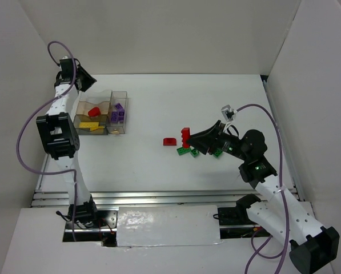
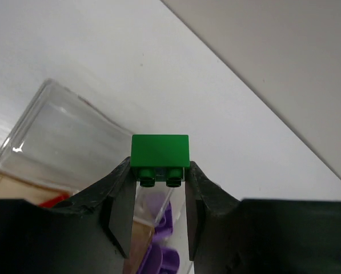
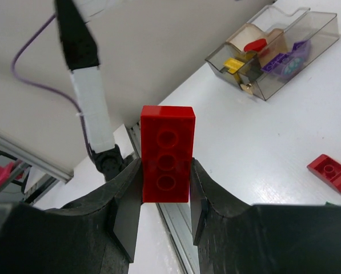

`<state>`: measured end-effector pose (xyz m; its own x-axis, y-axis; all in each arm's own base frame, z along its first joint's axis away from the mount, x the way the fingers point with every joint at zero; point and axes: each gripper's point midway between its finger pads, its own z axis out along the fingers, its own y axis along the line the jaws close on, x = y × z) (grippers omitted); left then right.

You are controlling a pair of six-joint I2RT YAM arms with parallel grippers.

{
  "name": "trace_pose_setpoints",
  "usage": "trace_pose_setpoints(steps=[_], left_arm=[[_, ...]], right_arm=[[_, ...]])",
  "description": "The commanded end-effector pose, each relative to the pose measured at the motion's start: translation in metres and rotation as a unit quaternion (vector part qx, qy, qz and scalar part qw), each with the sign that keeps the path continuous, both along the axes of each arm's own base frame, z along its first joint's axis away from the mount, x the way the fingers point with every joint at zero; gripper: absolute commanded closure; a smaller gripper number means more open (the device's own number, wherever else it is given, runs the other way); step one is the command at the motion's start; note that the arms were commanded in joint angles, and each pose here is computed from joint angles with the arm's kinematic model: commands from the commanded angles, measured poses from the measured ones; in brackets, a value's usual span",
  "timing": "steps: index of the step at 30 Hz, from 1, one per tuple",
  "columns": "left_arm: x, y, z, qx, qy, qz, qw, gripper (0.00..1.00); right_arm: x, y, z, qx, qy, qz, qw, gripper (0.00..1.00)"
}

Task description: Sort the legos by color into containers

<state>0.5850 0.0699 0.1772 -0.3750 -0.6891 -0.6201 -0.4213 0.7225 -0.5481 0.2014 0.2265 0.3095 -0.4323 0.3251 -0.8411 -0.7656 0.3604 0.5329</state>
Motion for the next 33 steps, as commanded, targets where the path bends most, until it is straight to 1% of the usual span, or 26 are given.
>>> trace_pose_setpoints(steps=[1, 2, 3, 5, 7, 8, 10, 13, 14, 16, 19, 20, 22, 23, 24, 27, 29, 30, 32, 33], left_arm=[[0.025, 0.006, 0.013, 0.027, -0.011, 0.000, 1.000, 0.99], [0.029, 0.007, -0.003, 0.024, -0.001, 0.000, 1.000, 0.98], [0.031, 0.010, -0.008, 0.025, 0.001, 0.008, 1.000, 0.93], [0.029, 0.012, -0.025, 0.021, 0.015, 0.021, 0.999, 0.89], [0.026, 0.021, -0.028, 0.035, 0.017, 0.048, 0.998, 0.87], [0.021, 0.024, -0.037, 0.037, 0.025, 0.059, 0.997, 0.83], [0.022, 0.026, -0.032, 0.041, 0.014, 0.063, 0.997, 0.82], [0.022, 0.025, -0.038, 0.044, 0.016, 0.058, 0.997, 0.73], [0.023, 0.026, -0.038, 0.046, 0.018, 0.060, 0.997, 0.63], [0.022, 0.029, -0.048, 0.051, 0.034, 0.063, 0.996, 0.60], [0.019, 0.035, -0.048, 0.056, 0.037, 0.072, 0.995, 0.44], [0.017, 0.034, -0.050, 0.057, 0.040, 0.073, 0.995, 0.34], [0.015, 0.036, -0.036, 0.061, 0.029, 0.078, 0.995, 0.25], [0.014, 0.037, -0.031, 0.061, 0.025, 0.078, 0.995, 0.06], [0.013, 0.035, -0.025, 0.061, 0.020, 0.077, 0.995, 0.00], [0.007, 0.035, 0.012, 0.058, -0.006, 0.083, 0.995, 0.00], [0.001, 0.034, 0.026, 0.050, -0.015, 0.092, 0.994, 0.00], [-0.006, 0.029, 0.052, 0.044, -0.036, 0.095, 0.994, 0.01], [-0.018, 0.006, 0.066, 0.016, -0.052, 0.054, 0.997, 0.01], [-0.031, -0.015, 0.105, 0.000, -0.100, 0.015, 0.995, 0.00]], right_arm=[[-0.009, 0.004, 0.012, 0.022, -0.024, 0.020, 0.999, 1.00], [-0.009, 0.005, 0.011, 0.022, -0.027, 0.019, 0.999, 1.00], [-0.008, 0.005, 0.011, 0.021, -0.026, 0.019, 0.999, 1.00], [-0.007, 0.008, 0.011, 0.016, -0.027, 0.024, 0.999, 1.00], [-0.006, 0.011, 0.010, 0.011, -0.027, 0.033, 0.999, 1.00], [-0.005, 0.011, 0.010, 0.009, -0.027, 0.033, 0.999, 1.00], [-0.002, 0.012, 0.007, 0.005, -0.024, 0.031, 0.999, 1.00], [0.002, 0.014, 0.004, 0.002, -0.024, 0.032, 0.999, 1.00], [0.004, 0.016, 0.002, 0.001, -0.018, 0.034, 0.999, 1.00], [0.006, 0.016, 0.001, 0.002, -0.019, 0.035, 0.999, 1.00], [0.009, 0.017, -0.001, 0.002, -0.014, 0.032, 0.999, 1.00], [0.010, 0.018, -0.002, 0.000, -0.013, 0.033, 0.999, 1.00], [0.011, 0.018, -0.003, -0.002, -0.011, 0.033, 0.999, 1.00], [0.013, 0.019, -0.004, -0.002, -0.007, 0.034, 0.999, 1.00], [0.013, 0.020, -0.005, -0.002, -0.006, 0.036, 0.999, 1.00], [0.014, 0.021, -0.007, -0.002, -0.004, 0.038, 0.999, 1.00], [0.017, 0.021, -0.007, -0.001, -0.002, 0.032, 0.999, 1.00], [0.018, 0.021, -0.007, -0.002, -0.002, 0.029, 1.000, 1.00], [0.022, 0.021, -0.011, -0.004, 0.006, 0.022, 1.000, 1.00], [0.024, 0.021, -0.011, -0.002, 0.007, 0.019, 1.000, 1.00]])
